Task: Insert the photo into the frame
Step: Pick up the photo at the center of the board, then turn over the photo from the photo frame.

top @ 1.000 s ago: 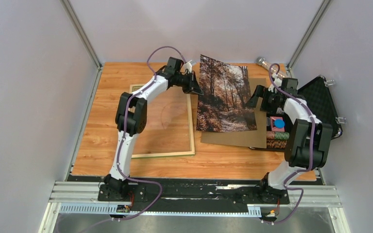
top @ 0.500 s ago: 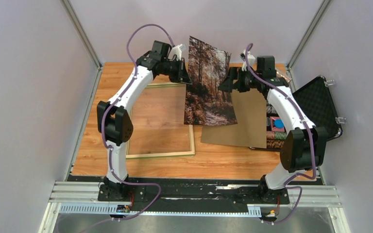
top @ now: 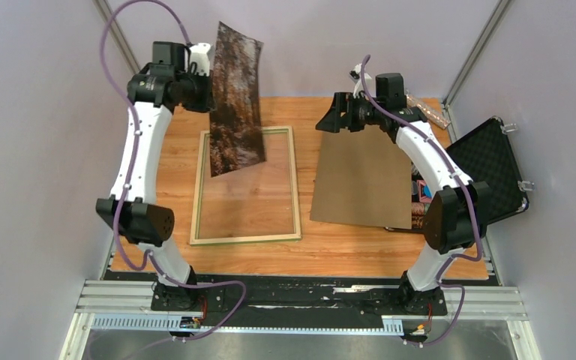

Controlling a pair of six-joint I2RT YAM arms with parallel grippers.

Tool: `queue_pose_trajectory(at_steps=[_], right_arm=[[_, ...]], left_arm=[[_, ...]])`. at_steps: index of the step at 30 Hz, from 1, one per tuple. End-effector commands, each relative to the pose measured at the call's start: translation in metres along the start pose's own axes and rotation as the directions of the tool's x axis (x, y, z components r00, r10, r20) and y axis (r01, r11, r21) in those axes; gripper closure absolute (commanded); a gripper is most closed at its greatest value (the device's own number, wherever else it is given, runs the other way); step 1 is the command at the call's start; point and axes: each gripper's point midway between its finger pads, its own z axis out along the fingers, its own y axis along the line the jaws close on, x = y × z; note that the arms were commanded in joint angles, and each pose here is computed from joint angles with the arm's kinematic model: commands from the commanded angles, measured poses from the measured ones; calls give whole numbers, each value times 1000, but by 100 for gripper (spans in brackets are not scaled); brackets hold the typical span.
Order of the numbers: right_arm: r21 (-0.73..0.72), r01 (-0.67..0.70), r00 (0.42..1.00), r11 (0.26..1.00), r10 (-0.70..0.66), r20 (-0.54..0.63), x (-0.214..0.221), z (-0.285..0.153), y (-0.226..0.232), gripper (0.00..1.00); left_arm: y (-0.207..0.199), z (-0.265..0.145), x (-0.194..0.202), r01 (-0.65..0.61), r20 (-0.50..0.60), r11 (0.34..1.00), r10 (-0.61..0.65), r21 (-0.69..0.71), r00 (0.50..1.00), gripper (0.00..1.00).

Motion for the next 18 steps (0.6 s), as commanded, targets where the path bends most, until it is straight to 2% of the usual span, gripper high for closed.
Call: queue_pose_trajectory(at_steps=[1,5,8,14,18], right_arm=[[-33,15,999,999,-14,29,-10,-2,15,10],[-27,15,1000,1000,-15,26,-4,-4,17,11],[-18,16,999,1000,-16,28,-2,-6,17,11],[11,32,998,999,-33,45,1,-13,17,11],[-3,26,999,1000,-26,46,10,-15,19,10]], left_arm=[[31,-100,-27,-216,99,923,259,-318,961,100],[42,-138,-29,-259,78,865,321,-430,944,100],[39,-143,-26,-284,60,848,345,-448,937,100],[21,-91,13,-370,-91,838,365,-402,926,100],[3,-40,62,-380,-198,876,333,-296,922,100]])
